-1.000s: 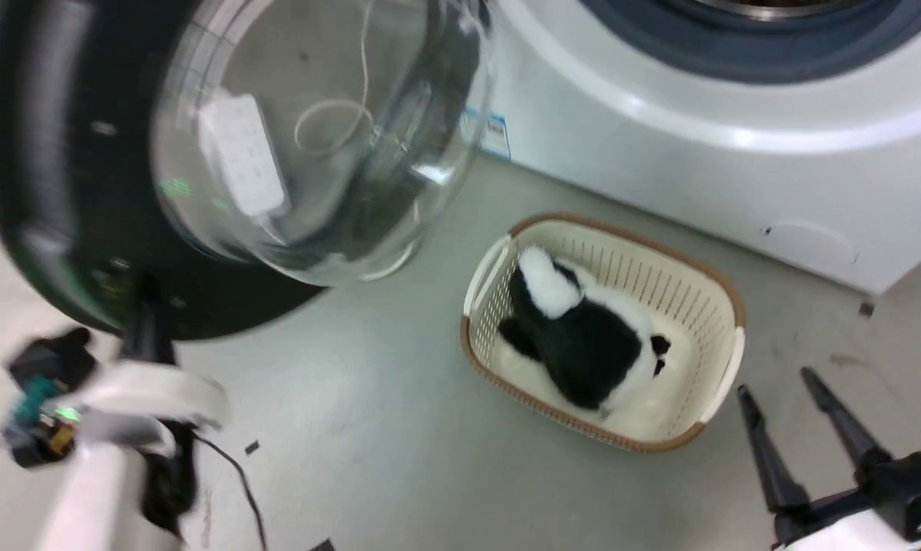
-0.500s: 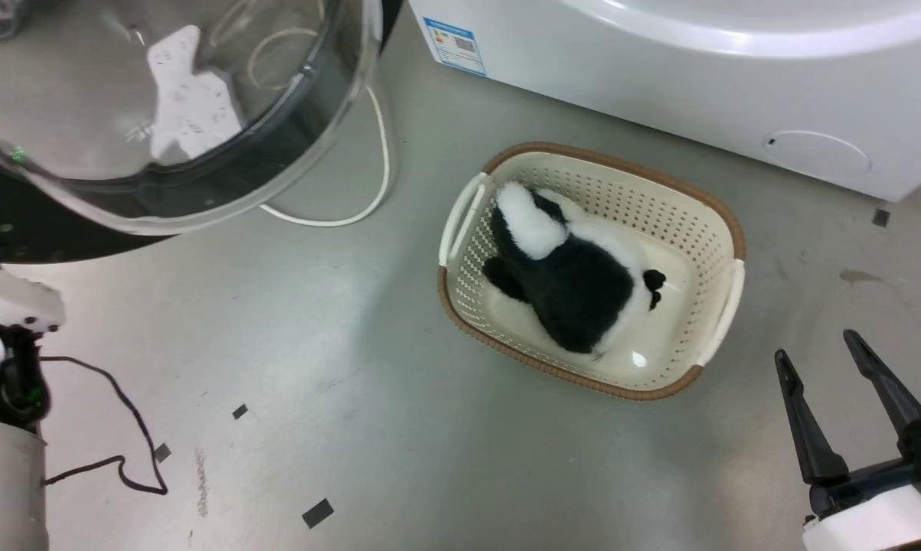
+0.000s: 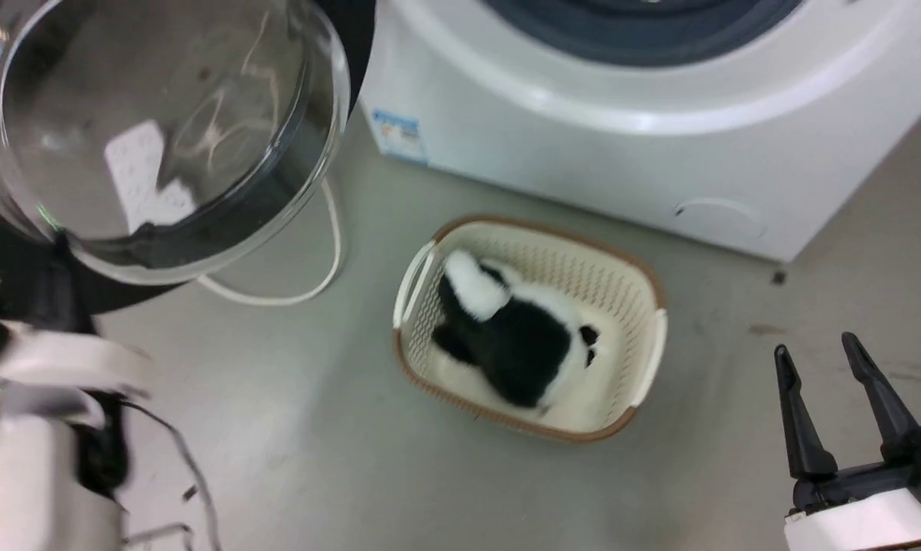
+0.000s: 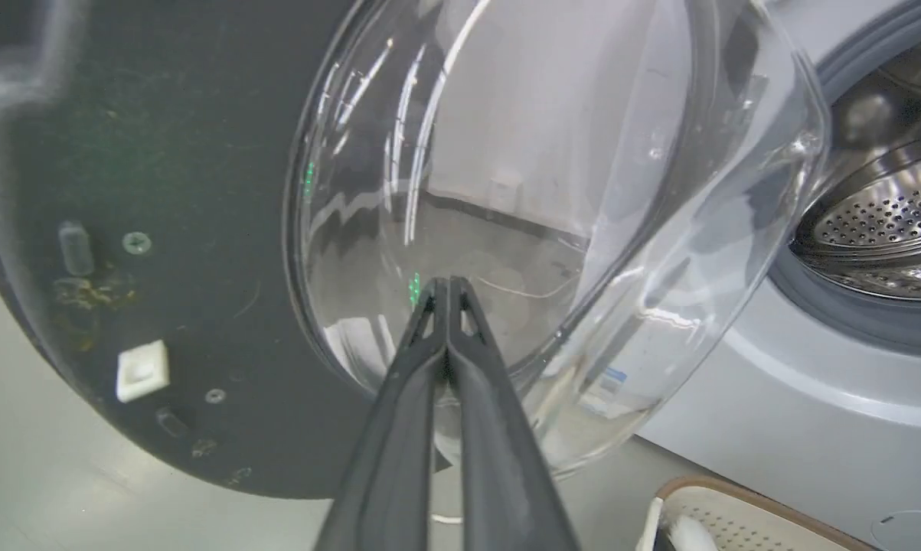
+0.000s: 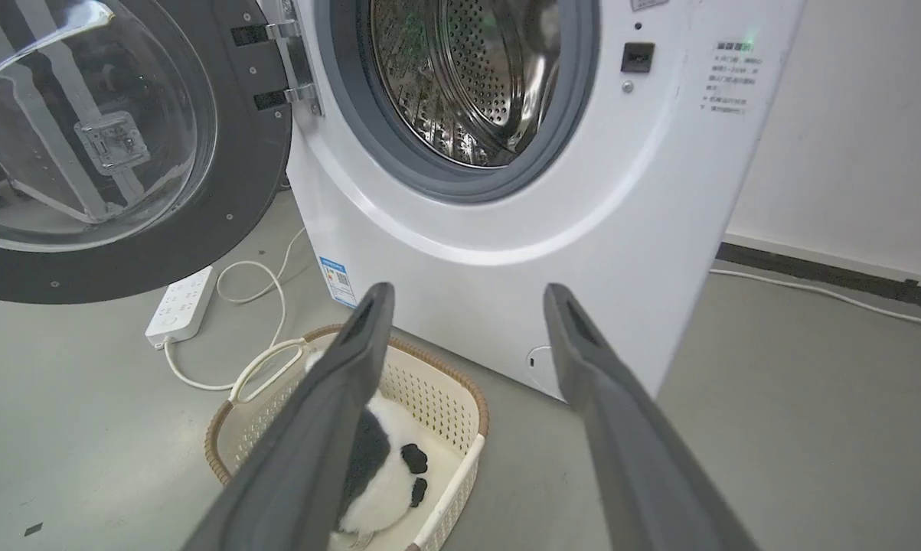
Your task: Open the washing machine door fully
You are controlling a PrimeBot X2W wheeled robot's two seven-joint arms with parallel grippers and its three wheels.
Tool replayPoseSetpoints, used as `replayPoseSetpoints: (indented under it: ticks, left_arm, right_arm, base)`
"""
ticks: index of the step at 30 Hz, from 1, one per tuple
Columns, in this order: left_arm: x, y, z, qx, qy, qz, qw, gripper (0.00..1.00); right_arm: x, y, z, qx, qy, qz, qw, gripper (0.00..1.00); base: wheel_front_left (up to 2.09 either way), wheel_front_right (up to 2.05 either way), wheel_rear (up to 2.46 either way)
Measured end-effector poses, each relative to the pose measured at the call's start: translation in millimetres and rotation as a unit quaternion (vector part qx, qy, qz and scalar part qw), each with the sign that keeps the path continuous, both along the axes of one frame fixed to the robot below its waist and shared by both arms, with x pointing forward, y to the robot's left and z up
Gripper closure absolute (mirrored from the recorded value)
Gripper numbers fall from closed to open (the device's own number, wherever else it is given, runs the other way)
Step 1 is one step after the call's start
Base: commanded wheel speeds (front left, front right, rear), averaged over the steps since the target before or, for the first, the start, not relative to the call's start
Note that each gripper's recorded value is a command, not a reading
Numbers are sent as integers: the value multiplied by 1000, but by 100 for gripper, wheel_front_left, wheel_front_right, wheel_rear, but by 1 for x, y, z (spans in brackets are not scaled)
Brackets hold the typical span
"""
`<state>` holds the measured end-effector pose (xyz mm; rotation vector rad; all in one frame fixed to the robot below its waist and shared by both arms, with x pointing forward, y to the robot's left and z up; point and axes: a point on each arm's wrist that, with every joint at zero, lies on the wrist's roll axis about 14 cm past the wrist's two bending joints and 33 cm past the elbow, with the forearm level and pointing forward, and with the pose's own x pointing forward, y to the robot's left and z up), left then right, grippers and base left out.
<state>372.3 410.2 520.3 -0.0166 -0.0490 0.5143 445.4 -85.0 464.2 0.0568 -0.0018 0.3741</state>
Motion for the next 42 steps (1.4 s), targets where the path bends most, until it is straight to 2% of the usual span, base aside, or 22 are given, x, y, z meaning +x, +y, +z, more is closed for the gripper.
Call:
replayPoseSetpoints:
  ticks: [1, 6, 13, 20, 21, 22, 23, 42]
  left_arm:
    - [3, -39, 4, -9, -24, -45, 999, 100]
    - [2, -97, 10, -12, -49, -105, 993, 100]
    - [-11, -163, 2, -18, -46, -170, 984, 100]
    - [-17, -220, -8, -28, -35, -232, 972, 100]
    - [-19, -226, -10, -30, -32, -238, 970, 81]
    - [-20, -230, -12, -33, -30, -242, 969, 38]
    - [-21, -233, -14, -34, -27, -246, 968, 0]
    - [-27, -243, -14, -34, -26, -252, 967, 0]
  right_arm:
    - [-7, -12, 17, 2, -20, -22, 1000, 0]
    - [-23, -29, 39, 2, -46, -52, 998, 0]
    - [-53, -63, 58, 0, -66, -101, 993, 0]
    - [-81, -92, 61, 3, -66, -144, 987, 0]
    - [-84, -94, 61, 3, -66, -149, 987, 0]
    - [-86, -96, 62, 5, -67, -151, 986, 0]
    - [-88, -97, 62, 5, -66, -154, 986, 0]
    - [-94, -97, 62, 11, -65, -154, 986, 0]
  base:
    - [0, 0, 0]
    - [0, 0, 0]
    - [0, 0, 0]
    - [0, 0, 0]
    - [0, 0, 0]
    - [0, 0, 0]
    - [0, 0, 0]
    - [0, 0, 0]
